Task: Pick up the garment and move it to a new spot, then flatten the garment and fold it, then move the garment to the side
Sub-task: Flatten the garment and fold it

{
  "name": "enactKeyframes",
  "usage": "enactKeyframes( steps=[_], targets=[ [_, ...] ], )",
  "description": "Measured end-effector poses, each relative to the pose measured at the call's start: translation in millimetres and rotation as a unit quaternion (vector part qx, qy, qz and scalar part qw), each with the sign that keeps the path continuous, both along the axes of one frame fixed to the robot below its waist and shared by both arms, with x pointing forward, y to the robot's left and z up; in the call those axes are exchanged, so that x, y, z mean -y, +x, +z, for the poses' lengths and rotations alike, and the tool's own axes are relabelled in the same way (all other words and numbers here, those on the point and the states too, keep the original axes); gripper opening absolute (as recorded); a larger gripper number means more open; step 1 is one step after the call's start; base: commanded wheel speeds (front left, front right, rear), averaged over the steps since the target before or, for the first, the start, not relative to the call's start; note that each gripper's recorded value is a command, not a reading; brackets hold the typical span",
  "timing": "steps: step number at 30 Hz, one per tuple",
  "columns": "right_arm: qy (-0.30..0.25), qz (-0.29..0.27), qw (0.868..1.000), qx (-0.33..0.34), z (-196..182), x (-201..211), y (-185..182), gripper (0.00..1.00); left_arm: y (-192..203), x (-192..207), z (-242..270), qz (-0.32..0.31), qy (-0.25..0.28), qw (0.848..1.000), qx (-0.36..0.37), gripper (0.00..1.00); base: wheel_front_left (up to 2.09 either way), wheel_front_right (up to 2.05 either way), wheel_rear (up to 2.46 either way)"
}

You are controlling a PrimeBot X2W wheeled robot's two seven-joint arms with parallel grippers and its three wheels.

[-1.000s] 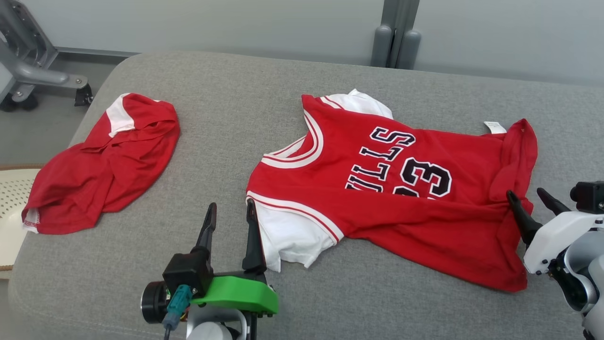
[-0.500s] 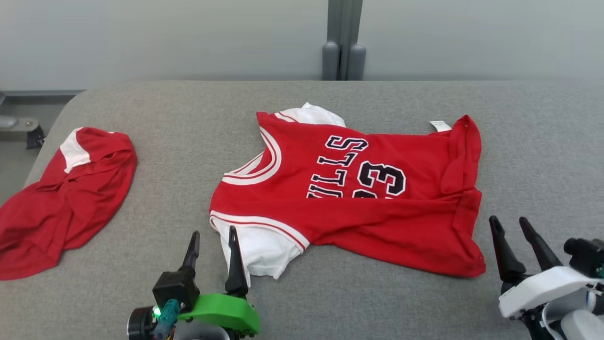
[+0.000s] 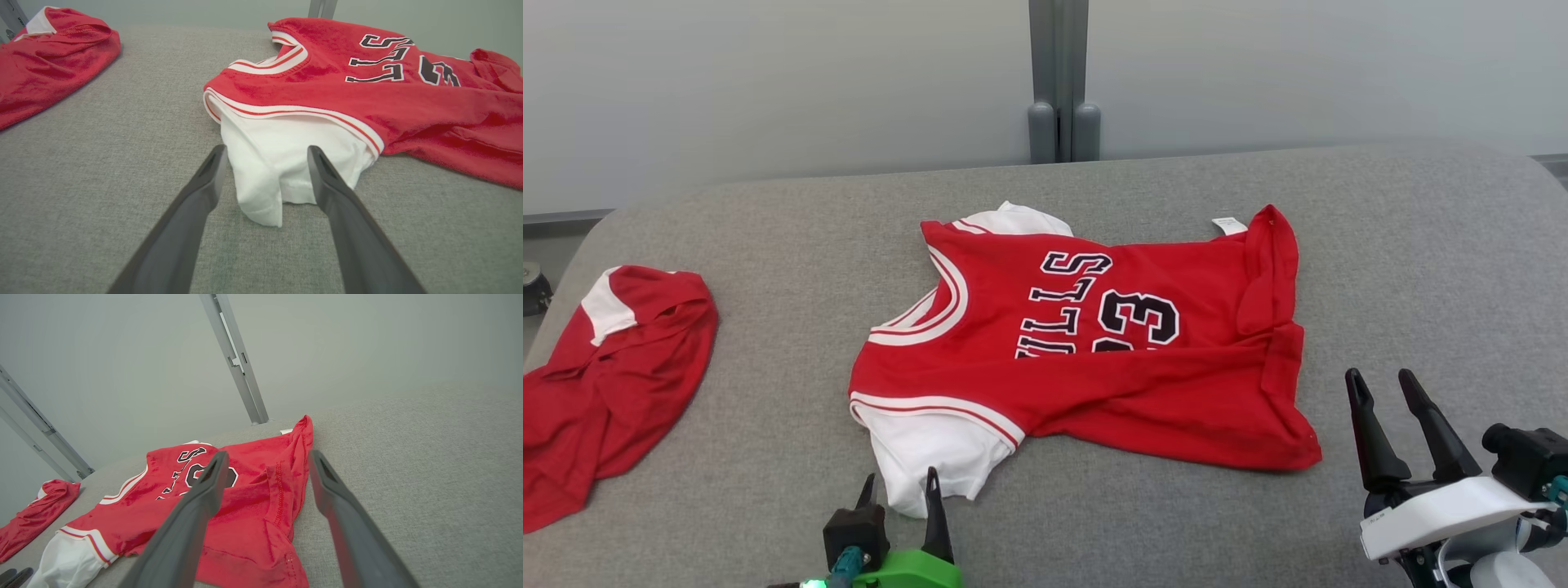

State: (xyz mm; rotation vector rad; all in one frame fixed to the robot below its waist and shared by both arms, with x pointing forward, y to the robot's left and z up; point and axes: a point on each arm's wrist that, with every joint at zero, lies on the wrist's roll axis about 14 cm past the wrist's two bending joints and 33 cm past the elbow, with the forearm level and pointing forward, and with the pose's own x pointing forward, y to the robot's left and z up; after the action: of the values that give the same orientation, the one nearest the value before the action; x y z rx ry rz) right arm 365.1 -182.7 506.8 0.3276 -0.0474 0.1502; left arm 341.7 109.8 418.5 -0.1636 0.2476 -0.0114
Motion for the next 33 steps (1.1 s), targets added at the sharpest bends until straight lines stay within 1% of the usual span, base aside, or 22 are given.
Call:
enactKeyframes(
  steps=[3,6,10,16,17,18,19,25,30,33],
  targets=[
    [-0.002,-0.005,1.000,-0.003,-1,4,0,1.00,0,-1,-20,0.004,0.023,0.999,-0.036,1.00,0.00,0.00,0.00],
    [-0.003,-0.007,1.000,-0.010,-4,6,-1,1.00,1,1,-34,0.001,0.035,0.997,-0.063,1.00,0.00,0.00,0.00],
    [-0.003,-0.014,1.000,-0.015,-7,11,-3,1.00,8,5,-40,-0.005,0.046,0.996,-0.078,1.00,0.00,0.00,0.00],
    [-0.006,-0.015,1.000,-0.019,-9,11,-3,1.00,5,5,-47,-0.008,0.053,0.994,-0.093,1.00,0.00,0.00,0.00],
    [-0.006,-0.014,1.000,-0.018,-9,11,-3,1.00,4,4,-47,-0.006,0.054,0.994,-0.093,0.58,0.00,0.00,0.00],
    [-0.007,-0.013,1.000,-0.018,-9,10,-3,1.00,4,4,-47,-0.004,0.052,0.994,-0.093,0.35,0.00,0.00,0.00],
    [-0.008,-0.012,1.000,-0.019,-9,9,-3,1.00,3,3,-46,-0.002,0.050,0.994,-0.092,0.00,0.00,0.00,0.00],
    [-0.012,0.002,0.999,-0.030,-16,0,-1,1.00,5,-4,-32,0.015,0.039,0.997,-0.069,0.00,0.00,0.00,0.00],
    [-0.029,0.006,0.998,-0.062,-36,-4,-2,1.00,16,-16,10,0.045,-0.007,0.999,0.003,0.00,0.00,0.00,0.00],
    [-0.032,0.016,0.995,-0.096,-55,-13,-4,1.00,13,-26,25,0.064,-0.019,0.997,0.032,0.00,0.00,0.00,0.00]
  ],
)
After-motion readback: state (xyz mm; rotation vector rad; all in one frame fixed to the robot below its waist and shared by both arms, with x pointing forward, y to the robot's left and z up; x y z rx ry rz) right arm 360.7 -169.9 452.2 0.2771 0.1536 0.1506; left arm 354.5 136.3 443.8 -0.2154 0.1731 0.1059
